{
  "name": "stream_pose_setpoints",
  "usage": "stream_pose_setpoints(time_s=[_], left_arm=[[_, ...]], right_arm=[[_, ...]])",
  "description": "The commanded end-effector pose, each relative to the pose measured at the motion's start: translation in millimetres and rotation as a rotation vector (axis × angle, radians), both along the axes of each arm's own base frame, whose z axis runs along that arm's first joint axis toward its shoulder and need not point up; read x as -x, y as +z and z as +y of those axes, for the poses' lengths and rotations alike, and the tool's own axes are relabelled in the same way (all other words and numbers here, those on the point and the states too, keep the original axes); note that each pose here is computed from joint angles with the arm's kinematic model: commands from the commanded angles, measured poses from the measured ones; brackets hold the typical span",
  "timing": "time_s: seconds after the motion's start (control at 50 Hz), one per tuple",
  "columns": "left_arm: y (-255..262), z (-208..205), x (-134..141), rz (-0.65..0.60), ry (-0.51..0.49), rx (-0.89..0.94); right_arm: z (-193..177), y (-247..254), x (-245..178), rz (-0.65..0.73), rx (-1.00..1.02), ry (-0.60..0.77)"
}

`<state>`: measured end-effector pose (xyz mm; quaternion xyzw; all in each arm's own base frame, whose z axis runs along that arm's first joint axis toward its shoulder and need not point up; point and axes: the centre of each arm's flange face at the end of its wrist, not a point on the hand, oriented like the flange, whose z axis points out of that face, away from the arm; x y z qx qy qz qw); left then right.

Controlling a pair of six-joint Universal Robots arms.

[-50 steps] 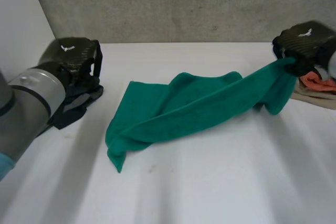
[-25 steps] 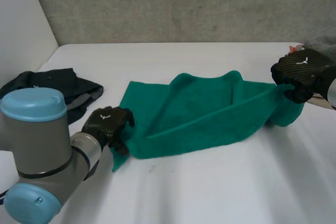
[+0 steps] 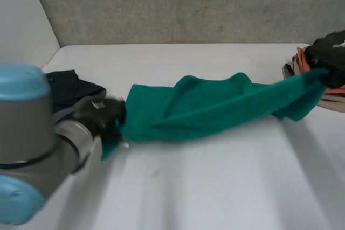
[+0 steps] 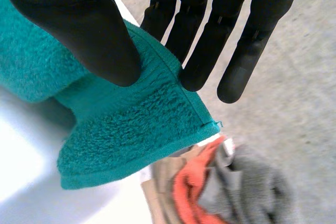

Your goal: Fold the laundry.

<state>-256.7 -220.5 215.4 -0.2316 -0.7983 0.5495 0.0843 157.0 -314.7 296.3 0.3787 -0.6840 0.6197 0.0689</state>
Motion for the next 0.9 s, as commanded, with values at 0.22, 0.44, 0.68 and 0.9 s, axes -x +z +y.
stream_pose_setpoints(time_s=[0.22, 0.44, 0.68, 0.9], left_arm=[[118.9, 11.4, -44.8, -0.18, -0.009, 0.468], [23.1, -58.9, -22.9, -0.286, -0.09, 0.267], [127.8, -170.8, 14.0, -0.085, 0.029, 0.918], [192.3, -176.0, 9.7, 0.126, 0.149, 1.29]], right_arm=[[35.6, 62.4, 23.1, 0.131, 0.123, -0.063], [3.7, -14.3, -13.4, 0.164, -0.101, 0.001], [-101.8, 49.4, -42.3, -0.01, 0.584, -0.182], [-107.4, 119.1, -45.1, -0.305, 1.027, -0.17]])
